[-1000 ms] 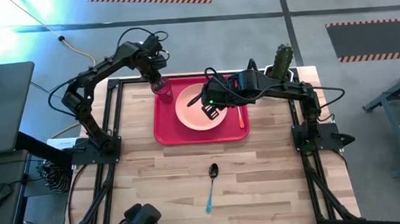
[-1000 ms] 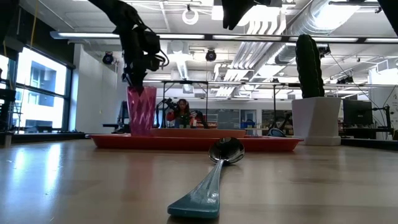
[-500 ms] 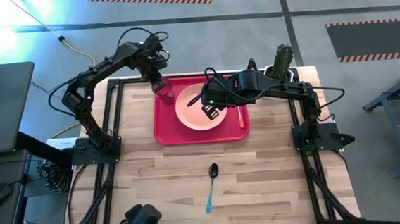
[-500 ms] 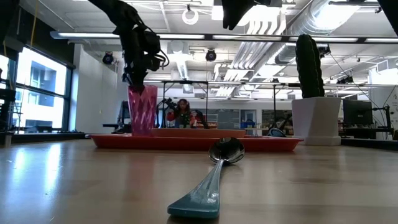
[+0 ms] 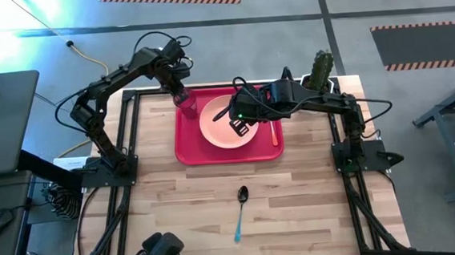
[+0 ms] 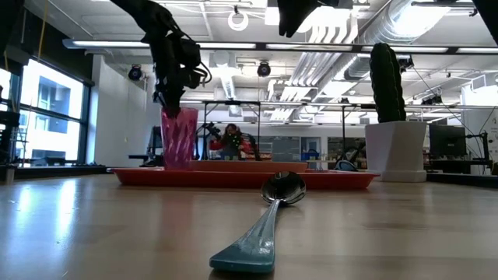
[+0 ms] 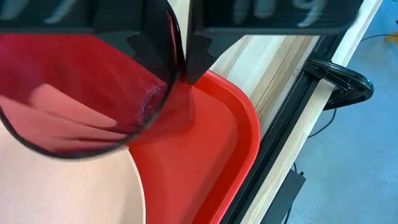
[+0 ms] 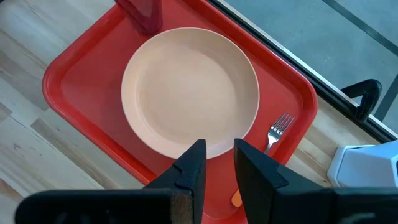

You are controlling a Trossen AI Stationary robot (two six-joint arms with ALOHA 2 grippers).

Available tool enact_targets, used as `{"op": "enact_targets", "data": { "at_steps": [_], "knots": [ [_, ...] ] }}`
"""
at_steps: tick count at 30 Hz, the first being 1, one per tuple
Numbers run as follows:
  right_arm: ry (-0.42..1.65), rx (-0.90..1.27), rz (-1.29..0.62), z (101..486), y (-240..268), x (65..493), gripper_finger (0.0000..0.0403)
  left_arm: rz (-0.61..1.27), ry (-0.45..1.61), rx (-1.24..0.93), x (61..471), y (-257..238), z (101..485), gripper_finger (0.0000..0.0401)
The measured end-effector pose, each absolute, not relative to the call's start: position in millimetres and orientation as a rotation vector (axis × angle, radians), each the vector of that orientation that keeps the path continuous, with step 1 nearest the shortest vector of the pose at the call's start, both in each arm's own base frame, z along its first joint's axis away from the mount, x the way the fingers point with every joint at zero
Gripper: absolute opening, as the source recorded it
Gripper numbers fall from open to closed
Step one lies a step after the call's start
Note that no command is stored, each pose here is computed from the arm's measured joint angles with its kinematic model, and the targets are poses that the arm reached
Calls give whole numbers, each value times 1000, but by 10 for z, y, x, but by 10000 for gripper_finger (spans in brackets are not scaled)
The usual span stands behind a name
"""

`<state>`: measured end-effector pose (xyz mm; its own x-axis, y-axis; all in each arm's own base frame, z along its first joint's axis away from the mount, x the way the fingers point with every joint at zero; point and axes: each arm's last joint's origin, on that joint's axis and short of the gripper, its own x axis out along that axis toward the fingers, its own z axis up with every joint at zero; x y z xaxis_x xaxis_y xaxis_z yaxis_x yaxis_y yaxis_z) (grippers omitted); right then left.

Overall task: Pick and place plate/cup/fork/spoon on tray
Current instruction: Put the purple glass on the red serving tray to the top left of the light orange plate, then put the blue spoon on the red serving tray to the left of the orange fork

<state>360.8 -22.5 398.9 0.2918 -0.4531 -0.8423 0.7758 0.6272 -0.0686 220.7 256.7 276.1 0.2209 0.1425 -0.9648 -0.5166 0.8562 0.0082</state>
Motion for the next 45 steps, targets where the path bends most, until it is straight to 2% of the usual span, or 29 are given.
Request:
{"op": "enact_targets", "data": {
  "at_steps": [5,9,15,30,38,45],
  "knots": [
    [966,389,-847,3989,-225,3608,74,483,1269,-366,2206,2567,2762,63],
    [966,389,-847,3989,-225,3608,74,492,1264,-375,2208,2568,2763,77],
    [966,389,-846,3989,-223,3608,74,507,1250,-358,2218,2585,2826,76],
    [976,404,-829,3986,-219,3609,74,548,1168,-328,2224,2591,3356,77],
    [1001,492,-783,3977,-160,3612,74,556,1179,-422,2120,2327,3712,76],
    [1034,485,-697,3972,59,3615,74,549,1098,-428,1997,1810,4042,76]
  ]
}}
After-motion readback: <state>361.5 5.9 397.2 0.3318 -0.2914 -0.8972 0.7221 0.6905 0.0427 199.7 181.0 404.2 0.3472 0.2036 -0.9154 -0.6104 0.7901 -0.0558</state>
